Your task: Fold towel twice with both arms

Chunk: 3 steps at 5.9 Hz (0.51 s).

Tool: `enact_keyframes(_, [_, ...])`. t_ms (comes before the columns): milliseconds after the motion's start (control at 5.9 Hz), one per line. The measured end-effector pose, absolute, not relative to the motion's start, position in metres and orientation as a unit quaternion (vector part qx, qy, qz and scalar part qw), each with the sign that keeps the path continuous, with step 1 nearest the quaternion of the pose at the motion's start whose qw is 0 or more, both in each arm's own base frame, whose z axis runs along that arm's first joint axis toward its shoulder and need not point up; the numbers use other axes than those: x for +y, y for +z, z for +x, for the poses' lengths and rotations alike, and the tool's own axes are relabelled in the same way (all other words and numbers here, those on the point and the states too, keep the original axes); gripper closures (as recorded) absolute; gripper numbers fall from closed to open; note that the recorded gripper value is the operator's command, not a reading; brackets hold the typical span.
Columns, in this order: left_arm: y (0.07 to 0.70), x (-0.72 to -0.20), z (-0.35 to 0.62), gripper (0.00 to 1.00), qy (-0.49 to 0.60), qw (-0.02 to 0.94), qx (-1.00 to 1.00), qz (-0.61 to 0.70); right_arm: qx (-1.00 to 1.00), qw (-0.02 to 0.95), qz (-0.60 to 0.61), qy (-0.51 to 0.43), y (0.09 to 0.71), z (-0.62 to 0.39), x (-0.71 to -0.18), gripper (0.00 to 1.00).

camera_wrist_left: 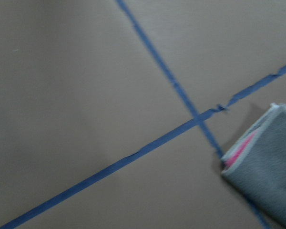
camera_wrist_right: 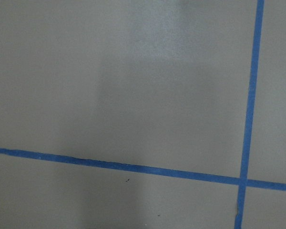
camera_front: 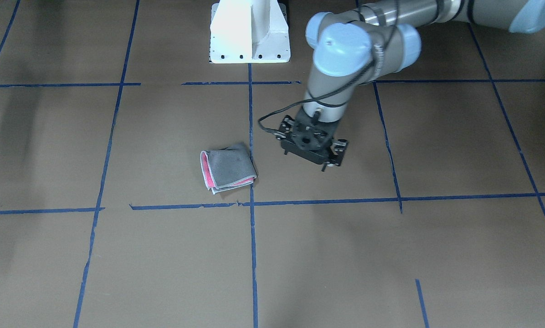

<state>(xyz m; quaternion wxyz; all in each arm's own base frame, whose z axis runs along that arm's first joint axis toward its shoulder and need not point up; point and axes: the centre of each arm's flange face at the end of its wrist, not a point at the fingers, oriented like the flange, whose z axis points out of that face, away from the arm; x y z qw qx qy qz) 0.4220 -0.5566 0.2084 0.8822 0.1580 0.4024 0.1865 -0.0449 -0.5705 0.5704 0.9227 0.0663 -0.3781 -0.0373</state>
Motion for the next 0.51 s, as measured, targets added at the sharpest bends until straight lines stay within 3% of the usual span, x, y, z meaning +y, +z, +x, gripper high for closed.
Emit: enact_keyframes(508, [0.348,-0.624,0.207,0.0,0.17,0.88,0.429,0.112,-0.365,0.928,0.057,-0.055,0.582,0.017,-0.588,0.0])
